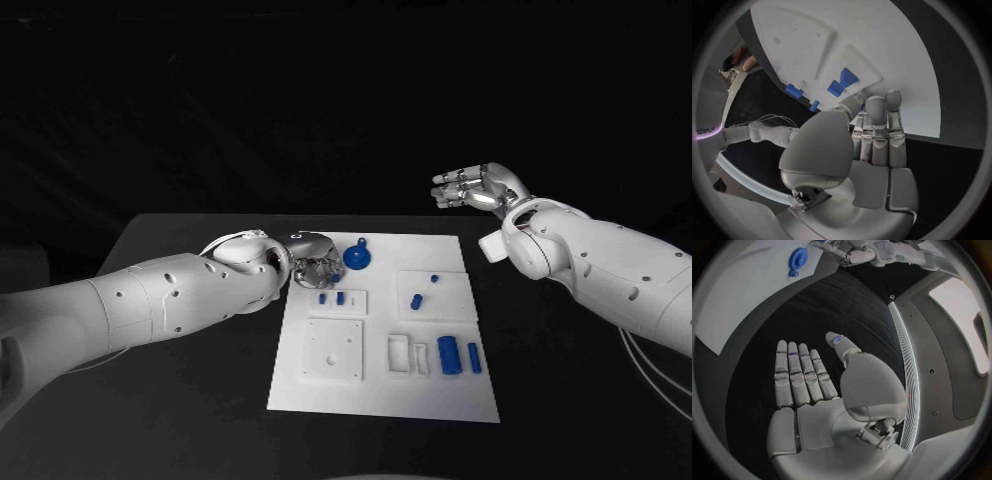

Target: Assemble the parts on the task board

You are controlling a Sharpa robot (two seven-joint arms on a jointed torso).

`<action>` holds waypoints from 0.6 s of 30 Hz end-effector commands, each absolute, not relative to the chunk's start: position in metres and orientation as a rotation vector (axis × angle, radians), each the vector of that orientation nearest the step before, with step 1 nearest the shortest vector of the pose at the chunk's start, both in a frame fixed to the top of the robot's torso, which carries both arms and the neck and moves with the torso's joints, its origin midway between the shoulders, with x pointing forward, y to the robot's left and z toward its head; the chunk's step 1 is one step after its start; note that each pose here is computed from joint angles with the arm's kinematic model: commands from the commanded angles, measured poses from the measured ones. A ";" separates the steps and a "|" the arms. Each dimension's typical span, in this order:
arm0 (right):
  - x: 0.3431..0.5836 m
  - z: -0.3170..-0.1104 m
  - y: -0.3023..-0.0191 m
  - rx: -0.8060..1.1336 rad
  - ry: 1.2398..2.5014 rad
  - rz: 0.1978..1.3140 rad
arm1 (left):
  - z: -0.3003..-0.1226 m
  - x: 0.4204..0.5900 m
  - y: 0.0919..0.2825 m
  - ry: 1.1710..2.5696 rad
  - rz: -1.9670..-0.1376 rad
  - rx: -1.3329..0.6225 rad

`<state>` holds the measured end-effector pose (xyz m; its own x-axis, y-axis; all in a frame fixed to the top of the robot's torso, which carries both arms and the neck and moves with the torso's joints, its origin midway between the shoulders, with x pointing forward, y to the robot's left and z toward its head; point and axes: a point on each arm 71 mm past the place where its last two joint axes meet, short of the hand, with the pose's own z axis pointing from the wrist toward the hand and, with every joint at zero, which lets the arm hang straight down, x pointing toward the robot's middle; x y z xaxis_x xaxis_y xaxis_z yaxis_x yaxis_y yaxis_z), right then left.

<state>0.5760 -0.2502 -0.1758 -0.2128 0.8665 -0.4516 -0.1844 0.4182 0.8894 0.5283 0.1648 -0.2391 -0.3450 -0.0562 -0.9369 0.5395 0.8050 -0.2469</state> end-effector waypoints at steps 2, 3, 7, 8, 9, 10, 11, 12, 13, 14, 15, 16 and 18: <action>0.576 -0.176 -0.249 0.625 1.479 1.105 | -0.239 0.528 0.164 1.816 -0.636 0.374; 0.576 -0.176 -0.249 0.624 1.480 1.104 | -0.239 0.528 0.165 1.815 -0.636 0.372; 0.575 -0.176 -0.249 0.614 1.492 1.096 | -0.239 0.529 0.168 1.809 -0.629 0.357; 0.575 -0.177 -0.249 0.607 1.499 1.092 | -0.239 0.529 0.169 1.809 -0.626 0.353; 0.575 -0.177 -0.249 0.599 1.508 1.087 | -0.239 0.530 0.170 1.808 -0.623 0.348; 0.574 -0.178 -0.249 0.587 1.522 1.082 | -0.239 0.530 0.172 1.807 -0.618 0.343; 0.573 -0.179 -0.249 0.566 1.545 1.073 | -0.239 0.531 0.175 1.807 -0.612 0.335; 0.572 -0.180 -0.249 0.550 1.560 1.066 | -0.239 0.532 0.176 1.808 -0.608 0.330; 0.572 -0.180 -0.249 0.550 1.560 1.066 | -0.239 0.532 0.176 1.808 -0.608 0.330; 0.569 -0.182 -0.249 0.504 1.601 1.045 | -0.238 0.533 0.181 1.805 -0.599 0.314; 0.569 -0.182 -0.249 0.504 1.601 1.045 | -0.238 0.533 0.181 1.805 -0.599 0.314; 0.566 -0.184 -0.249 0.462 1.631 1.024 | -0.237 0.535 0.186 1.801 -0.591 0.299; 0.563 -0.186 -0.249 0.408 1.661 0.995 | -0.236 0.537 0.192 1.793 -0.584 0.276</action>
<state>0.5668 -0.2548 -0.1809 -0.2686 0.8017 -0.5339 -0.1946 0.4977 0.8452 0.5346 0.1856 -0.2367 -0.3134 -0.0797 -0.9463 0.5005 0.8330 -0.2359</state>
